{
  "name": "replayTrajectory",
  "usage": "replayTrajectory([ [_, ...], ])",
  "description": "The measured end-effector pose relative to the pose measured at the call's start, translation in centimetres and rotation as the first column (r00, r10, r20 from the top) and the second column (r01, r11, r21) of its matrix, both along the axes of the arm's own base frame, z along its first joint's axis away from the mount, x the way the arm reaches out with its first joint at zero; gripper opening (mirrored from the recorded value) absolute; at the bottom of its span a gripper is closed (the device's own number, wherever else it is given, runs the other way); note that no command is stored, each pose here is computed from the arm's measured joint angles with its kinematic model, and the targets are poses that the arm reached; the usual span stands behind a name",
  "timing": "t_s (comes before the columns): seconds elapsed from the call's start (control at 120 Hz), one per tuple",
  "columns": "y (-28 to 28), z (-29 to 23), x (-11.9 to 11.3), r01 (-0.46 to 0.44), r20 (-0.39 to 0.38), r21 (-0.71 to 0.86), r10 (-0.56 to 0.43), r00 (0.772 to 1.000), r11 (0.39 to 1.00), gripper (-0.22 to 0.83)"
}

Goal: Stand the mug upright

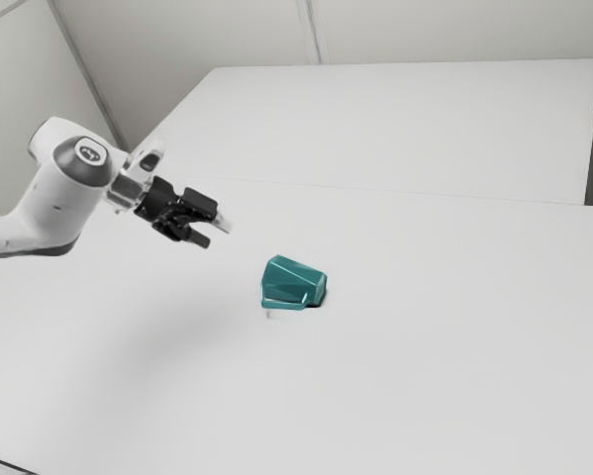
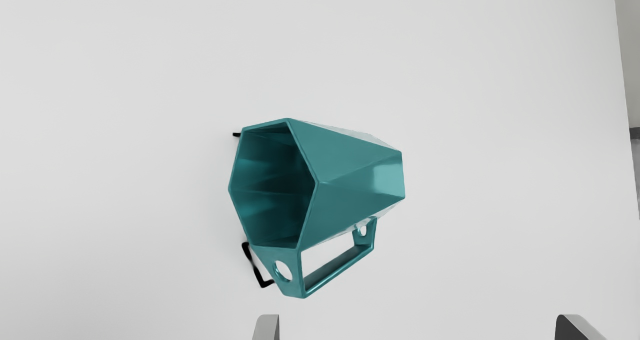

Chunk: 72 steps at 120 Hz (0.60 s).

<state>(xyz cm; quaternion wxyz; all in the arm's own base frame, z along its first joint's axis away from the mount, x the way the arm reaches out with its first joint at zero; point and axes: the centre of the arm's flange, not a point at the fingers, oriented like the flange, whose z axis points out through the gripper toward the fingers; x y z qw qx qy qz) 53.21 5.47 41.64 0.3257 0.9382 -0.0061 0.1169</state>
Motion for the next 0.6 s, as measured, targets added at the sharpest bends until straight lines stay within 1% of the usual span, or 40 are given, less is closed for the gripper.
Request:
replayTrajectory([
  [0.142,1.0,-3.7,-0.1,0.002,0.052,-0.071,0.001,0.999,0.997,0.62],
  [0.3,1.9,-6.3,0.1,0.036,0.121,-0.09,-0.024,0.992,0.995,0.62],
  [0.45,2.4,-9.7,0.4,0.046,0.155,-0.123,-0.026,0.988,0.991,0.62],
  [0.6,2.3,-11.1,0.7,0.065,0.186,-0.136,-0.039,0.982,0.989,0.62],
])
